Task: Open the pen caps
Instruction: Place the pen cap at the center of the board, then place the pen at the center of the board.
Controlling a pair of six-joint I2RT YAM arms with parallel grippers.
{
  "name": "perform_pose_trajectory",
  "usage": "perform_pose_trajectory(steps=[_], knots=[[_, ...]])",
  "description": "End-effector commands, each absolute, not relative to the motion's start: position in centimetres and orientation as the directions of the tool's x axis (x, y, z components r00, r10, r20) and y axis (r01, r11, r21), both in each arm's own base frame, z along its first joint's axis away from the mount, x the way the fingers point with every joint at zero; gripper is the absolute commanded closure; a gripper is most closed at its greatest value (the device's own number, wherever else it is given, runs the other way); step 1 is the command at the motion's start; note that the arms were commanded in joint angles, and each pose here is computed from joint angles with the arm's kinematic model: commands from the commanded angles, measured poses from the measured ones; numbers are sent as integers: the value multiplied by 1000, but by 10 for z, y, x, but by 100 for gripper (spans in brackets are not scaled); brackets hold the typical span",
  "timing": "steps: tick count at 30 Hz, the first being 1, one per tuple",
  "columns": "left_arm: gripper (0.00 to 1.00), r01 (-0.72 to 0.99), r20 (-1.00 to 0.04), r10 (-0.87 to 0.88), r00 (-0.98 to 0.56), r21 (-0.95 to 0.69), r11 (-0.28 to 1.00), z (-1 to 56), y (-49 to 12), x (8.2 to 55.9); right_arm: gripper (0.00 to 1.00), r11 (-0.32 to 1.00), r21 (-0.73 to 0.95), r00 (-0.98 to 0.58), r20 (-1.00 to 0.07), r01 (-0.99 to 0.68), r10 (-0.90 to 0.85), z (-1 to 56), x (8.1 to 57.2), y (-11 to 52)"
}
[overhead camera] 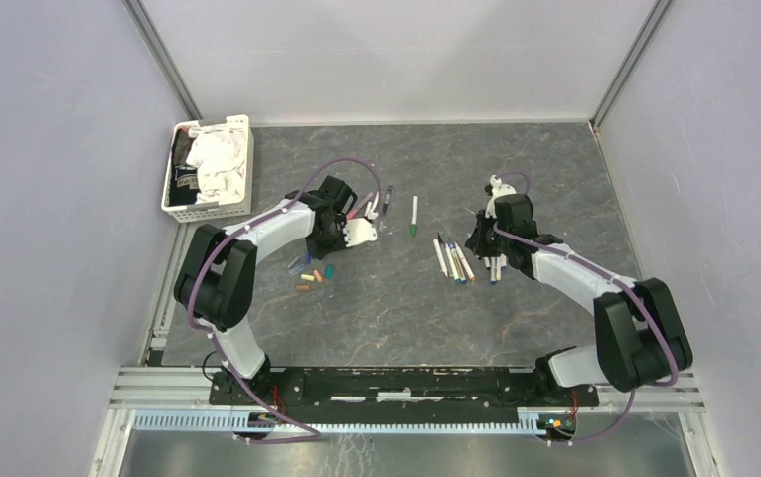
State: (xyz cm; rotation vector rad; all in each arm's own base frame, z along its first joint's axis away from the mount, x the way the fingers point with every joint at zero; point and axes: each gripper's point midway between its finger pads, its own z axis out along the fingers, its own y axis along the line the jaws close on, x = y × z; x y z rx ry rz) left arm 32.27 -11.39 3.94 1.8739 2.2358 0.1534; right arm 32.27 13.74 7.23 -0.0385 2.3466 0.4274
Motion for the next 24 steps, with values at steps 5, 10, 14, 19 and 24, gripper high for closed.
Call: perform_pose_trajectory(steps=[5,10,14,19,24], knots=[[54,925,-206,943,-263,226,307,68,-126,323,94,968,223,-708,-702,-115,78,49,351,131],[40,908,-327,898,-294,199,369,114,-141,324,79,976,193,-727,-684,-100,61,38,349,126],[18,842,-428,836,-343,253,475,196,-136,333,68,982,166,-710,-702,-90,53,54,351,120],[0,770,-546,780,-306,341,540,258,-119,340,67,979,180,-632,-771,-97,79,99,364,126],[0,691,-643,682,-349,316,651,284,-102,337,58,975,168,-561,-826,-148,57,141,383,155]])
